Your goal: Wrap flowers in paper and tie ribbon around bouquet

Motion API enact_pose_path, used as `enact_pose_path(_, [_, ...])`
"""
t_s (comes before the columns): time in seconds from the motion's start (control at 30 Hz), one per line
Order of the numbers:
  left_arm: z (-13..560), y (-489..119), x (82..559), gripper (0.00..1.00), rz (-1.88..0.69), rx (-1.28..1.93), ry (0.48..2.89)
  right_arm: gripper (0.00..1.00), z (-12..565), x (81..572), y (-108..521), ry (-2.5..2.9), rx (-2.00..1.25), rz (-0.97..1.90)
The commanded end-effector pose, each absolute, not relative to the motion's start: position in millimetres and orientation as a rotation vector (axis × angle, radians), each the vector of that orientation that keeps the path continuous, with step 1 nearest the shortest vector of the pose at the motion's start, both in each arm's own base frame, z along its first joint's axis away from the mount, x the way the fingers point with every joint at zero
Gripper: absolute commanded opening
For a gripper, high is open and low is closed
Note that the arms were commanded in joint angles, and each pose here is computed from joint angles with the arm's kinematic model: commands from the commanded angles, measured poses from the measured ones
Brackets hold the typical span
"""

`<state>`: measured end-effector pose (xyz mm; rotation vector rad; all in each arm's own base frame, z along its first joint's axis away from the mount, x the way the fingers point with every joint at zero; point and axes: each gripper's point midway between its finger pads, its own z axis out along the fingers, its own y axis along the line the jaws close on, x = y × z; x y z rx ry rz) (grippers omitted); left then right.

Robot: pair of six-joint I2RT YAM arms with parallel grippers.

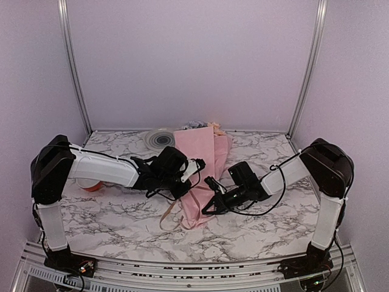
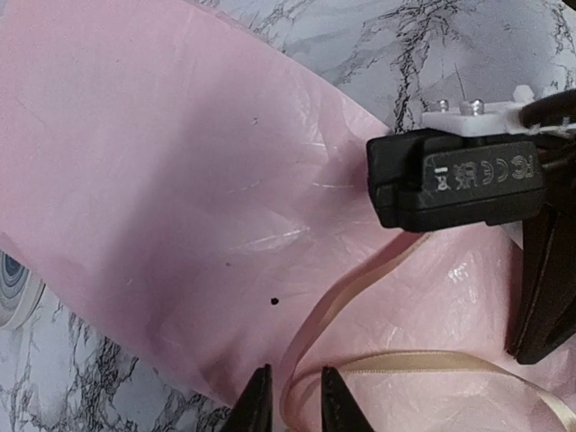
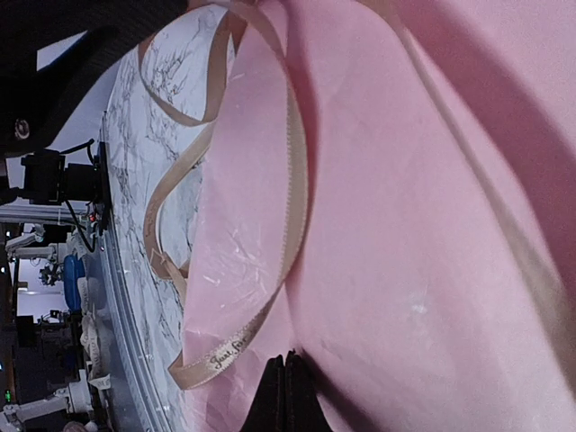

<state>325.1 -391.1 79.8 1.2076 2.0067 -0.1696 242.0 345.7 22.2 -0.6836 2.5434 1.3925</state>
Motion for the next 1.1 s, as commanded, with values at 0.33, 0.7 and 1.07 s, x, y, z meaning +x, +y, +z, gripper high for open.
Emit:
enact_pose_path(0.33, [55, -394, 301, 0.69, -0.433, 1.530, 2.012, 0.00, -26, 245, 317, 2.734, -0.555, 1.189])
enact_pose_path(0.7, [28, -389, 322, 0.56, -0.323, 1.544, 2.078, 0.00, -24, 245, 317, 2.726, -0.561, 1.198])
enact_pose_path(1.07, [46, -395, 331, 0.00, -0.338, 1.435, 2.065, 0.00, -28, 243, 317, 2.737, -0.554, 1.198])
